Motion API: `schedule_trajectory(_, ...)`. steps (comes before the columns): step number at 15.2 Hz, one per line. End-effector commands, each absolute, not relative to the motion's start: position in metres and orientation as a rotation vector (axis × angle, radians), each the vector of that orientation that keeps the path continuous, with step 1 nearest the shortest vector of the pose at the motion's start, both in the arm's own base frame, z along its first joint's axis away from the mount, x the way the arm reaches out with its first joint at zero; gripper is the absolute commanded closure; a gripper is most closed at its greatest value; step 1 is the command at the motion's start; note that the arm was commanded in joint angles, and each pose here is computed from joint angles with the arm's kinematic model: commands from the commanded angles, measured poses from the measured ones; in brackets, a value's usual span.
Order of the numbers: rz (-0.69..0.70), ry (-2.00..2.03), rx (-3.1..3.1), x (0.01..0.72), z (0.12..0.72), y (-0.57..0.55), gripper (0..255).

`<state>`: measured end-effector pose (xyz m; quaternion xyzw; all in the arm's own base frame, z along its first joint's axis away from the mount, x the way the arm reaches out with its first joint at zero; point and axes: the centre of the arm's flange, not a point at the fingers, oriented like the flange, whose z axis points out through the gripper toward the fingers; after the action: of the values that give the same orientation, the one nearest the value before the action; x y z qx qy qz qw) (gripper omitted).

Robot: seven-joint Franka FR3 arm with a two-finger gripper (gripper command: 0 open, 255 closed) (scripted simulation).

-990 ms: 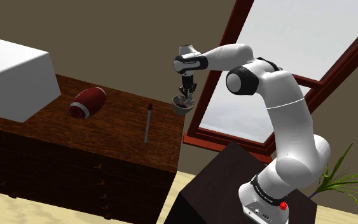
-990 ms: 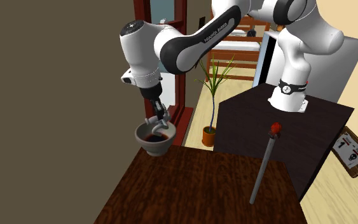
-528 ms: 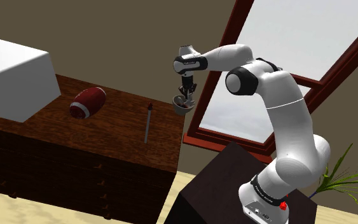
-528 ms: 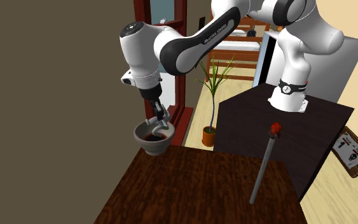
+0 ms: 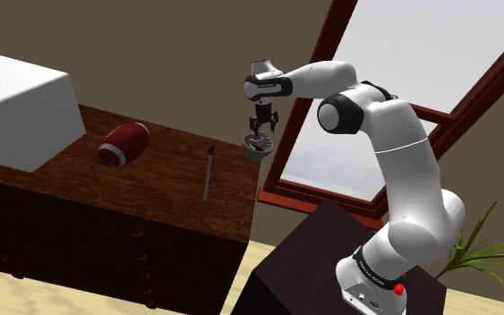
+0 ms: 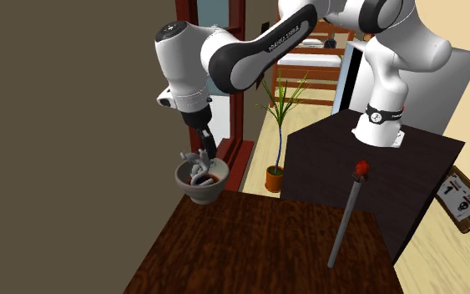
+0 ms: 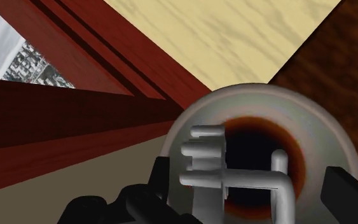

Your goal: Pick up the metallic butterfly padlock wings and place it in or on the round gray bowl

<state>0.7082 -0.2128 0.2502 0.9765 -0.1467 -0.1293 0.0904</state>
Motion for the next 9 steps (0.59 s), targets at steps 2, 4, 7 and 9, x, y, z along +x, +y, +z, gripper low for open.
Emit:
schedule_trajectory(2,-0.385,-0.436,2.903,0.718,0.2834,-0.2092,0)
schedule_trajectory(4,-0.385,-0.436,2.903,0.718,0.2834,-0.2092,0)
schedule_trajectory(7,-0.385,-0.436,2.903,0.718,0.2834,-0.2092,0)
schedule_trajectory(9,-0.385,-0.436,2.903,0.718,0.2834,-0.2092,0)
